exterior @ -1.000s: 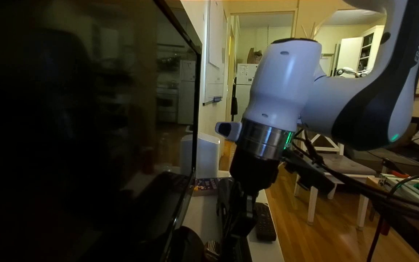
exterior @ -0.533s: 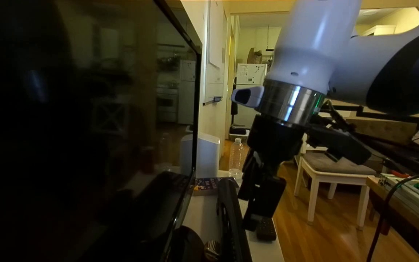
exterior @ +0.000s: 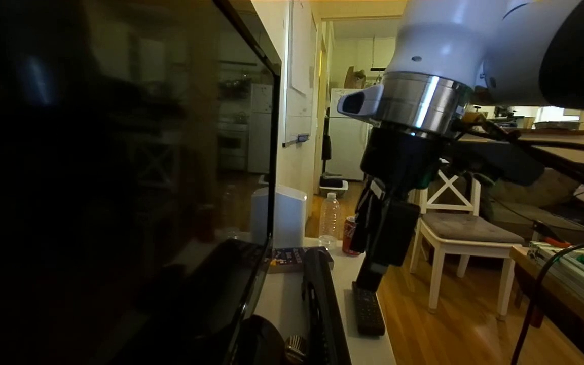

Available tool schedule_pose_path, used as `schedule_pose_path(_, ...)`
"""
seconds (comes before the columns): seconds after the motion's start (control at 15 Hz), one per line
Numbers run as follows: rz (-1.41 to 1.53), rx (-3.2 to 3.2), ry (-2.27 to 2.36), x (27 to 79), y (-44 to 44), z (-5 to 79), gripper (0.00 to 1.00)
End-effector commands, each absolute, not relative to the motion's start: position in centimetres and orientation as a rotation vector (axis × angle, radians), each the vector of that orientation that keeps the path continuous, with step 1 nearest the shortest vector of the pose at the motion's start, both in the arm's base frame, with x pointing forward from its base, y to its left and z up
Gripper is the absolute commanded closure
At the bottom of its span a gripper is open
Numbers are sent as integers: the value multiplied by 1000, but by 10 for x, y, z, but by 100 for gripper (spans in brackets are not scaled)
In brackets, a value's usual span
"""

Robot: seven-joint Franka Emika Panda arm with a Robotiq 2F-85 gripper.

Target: Press the button

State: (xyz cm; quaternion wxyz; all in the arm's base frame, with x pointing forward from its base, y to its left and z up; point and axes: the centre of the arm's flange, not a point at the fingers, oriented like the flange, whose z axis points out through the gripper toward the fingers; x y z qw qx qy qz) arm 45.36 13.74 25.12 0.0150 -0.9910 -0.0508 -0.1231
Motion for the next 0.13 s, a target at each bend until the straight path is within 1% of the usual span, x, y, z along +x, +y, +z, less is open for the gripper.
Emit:
schedule_pose_path(0.0,-379,-3084,-157,454,137,250,0)
schedule_pose_path(0.07,-374,-3085,-156,453,137,249,0)
